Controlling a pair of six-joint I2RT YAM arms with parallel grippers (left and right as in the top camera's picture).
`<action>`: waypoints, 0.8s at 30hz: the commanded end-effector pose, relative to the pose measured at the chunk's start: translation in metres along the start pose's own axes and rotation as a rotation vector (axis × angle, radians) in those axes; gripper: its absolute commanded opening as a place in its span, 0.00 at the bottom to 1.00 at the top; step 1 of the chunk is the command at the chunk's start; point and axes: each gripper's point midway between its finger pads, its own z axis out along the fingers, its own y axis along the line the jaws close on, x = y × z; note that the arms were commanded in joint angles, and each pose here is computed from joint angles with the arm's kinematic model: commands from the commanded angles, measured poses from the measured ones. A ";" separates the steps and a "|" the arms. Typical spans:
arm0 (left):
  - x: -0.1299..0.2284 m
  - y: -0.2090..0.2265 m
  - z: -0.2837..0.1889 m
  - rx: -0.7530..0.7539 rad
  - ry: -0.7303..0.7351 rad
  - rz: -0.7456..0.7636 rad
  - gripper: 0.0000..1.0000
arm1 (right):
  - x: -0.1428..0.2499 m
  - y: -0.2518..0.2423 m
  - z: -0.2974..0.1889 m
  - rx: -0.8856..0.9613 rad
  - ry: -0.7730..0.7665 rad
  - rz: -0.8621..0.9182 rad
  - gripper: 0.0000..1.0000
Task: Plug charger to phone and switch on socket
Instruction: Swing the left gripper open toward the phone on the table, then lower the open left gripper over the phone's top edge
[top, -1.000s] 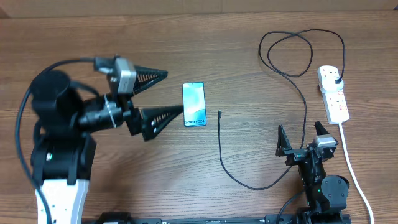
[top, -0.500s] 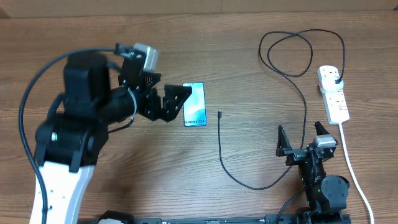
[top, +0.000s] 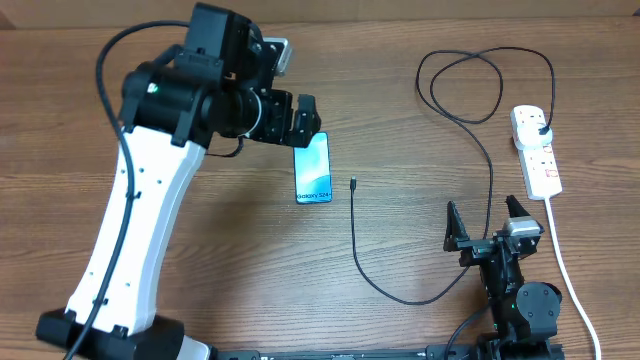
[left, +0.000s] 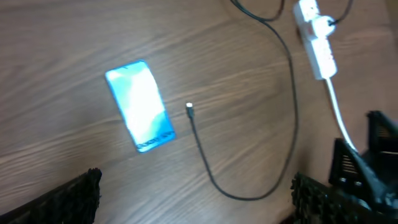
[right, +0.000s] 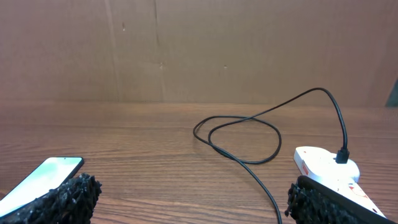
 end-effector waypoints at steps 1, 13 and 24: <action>-0.002 -0.013 0.007 0.073 0.028 -0.054 1.00 | 0.002 -0.002 0.000 0.012 -0.004 -0.001 1.00; 0.021 0.041 0.072 -0.284 0.186 -0.292 1.00 | 0.002 -0.002 0.000 0.012 -0.004 -0.001 1.00; 0.010 0.041 0.095 -0.271 0.167 -0.294 1.00 | 0.002 -0.002 0.000 0.012 -0.004 -0.001 1.00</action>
